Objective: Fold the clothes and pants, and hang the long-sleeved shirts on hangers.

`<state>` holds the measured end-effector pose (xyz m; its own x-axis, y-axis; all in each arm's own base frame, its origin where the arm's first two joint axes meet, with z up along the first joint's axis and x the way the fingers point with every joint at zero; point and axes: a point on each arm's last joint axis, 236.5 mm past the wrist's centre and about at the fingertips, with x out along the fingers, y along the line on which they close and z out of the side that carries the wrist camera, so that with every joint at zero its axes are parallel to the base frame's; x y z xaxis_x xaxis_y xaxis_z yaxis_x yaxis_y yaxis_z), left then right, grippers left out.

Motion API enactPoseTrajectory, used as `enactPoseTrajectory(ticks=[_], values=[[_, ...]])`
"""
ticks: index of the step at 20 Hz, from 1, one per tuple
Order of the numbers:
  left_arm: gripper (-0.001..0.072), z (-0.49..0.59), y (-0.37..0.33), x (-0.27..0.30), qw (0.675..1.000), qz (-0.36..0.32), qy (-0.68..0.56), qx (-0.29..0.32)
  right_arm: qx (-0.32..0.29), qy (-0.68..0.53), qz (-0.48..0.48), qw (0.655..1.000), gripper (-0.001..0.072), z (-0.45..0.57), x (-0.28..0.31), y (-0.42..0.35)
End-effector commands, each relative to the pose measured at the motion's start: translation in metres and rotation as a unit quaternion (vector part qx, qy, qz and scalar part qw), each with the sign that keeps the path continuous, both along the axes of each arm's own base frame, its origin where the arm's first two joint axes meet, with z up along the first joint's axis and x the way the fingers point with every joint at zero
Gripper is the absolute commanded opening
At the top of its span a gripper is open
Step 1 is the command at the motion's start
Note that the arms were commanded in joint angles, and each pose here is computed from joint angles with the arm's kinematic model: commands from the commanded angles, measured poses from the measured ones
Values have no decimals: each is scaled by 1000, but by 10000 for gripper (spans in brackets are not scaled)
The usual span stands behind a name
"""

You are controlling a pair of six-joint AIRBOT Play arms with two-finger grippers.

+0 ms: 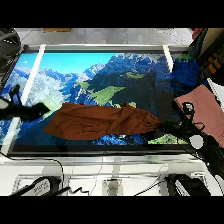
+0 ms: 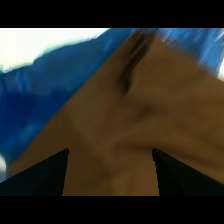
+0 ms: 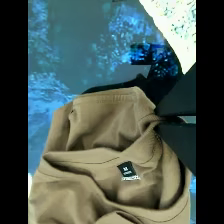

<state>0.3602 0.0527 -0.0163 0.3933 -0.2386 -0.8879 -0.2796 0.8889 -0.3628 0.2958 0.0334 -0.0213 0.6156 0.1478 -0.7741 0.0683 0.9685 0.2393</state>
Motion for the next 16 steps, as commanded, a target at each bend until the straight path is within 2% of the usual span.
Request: enactPoseTrajectory(ticks=[1, 6, 16], values=[[559, -41, 2, -52, 997, 48, 52, -15, -1, -15, -4, 1000, 11, 4, 6, -2], [559, -79, -8, -82, 994, 68, 87, -24, -1, -19, -5, 1000, 11, 5, 7, -2], [557, -83, 18, -59, 990, 135, 49, 2, 0, -21, -6, 1000, 11, 6, 8, -2]])
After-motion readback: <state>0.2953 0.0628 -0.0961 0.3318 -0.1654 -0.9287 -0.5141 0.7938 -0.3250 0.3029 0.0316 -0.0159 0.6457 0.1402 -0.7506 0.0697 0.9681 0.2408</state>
